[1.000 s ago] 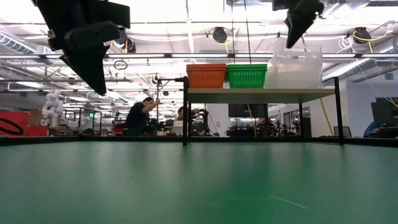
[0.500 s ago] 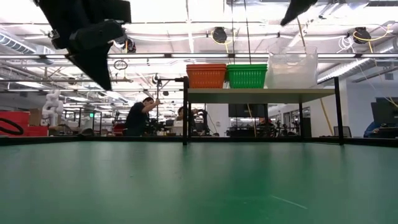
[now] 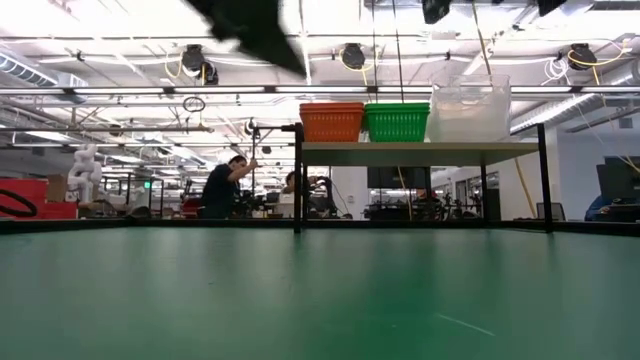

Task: Stack baskets on shelf by color
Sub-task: Return to Home Position

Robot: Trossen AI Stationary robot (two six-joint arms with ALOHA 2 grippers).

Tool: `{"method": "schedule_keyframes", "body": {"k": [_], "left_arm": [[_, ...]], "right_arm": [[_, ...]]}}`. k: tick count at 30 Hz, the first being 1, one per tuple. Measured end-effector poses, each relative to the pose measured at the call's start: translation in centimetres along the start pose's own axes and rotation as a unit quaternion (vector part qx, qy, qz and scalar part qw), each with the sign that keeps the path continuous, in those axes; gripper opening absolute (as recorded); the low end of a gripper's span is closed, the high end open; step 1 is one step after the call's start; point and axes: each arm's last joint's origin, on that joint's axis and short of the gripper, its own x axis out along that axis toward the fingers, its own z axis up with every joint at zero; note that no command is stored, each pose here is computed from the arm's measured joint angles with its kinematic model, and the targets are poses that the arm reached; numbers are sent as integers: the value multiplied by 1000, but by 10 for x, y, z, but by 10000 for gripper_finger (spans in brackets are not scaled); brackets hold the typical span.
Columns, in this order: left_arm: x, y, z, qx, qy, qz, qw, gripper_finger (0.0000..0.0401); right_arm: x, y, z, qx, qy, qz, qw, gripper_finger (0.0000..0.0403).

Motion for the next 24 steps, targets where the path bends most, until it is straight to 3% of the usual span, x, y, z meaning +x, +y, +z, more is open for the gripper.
{"method": "schedule_keyframes", "body": {"k": [3,6,10,12,17,24], "left_arm": [[19,10,17,43,-65,-72,994,10],[39,30,25,46,-114,-123,985,5],[50,70,13,37,-89,-124,988,8],[41,95,11,13,-115,-119,986,14],[-3,141,-26,-10,-164,-121,979,5],[-42,168,-104,-45,-257,-77,962,8]], "right_arm": [[11,20,-16,-27,-13,2,1000,33],[18,40,-32,-49,-11,-7,999,16],[17,58,-54,-62,-54,-6,997,2],[14,61,-71,-53,-69,0,996,3],[-1,53,-97,-36,-77,-62,994,1],[-27,38,-84,-42,-60,-109,991,1]]}}
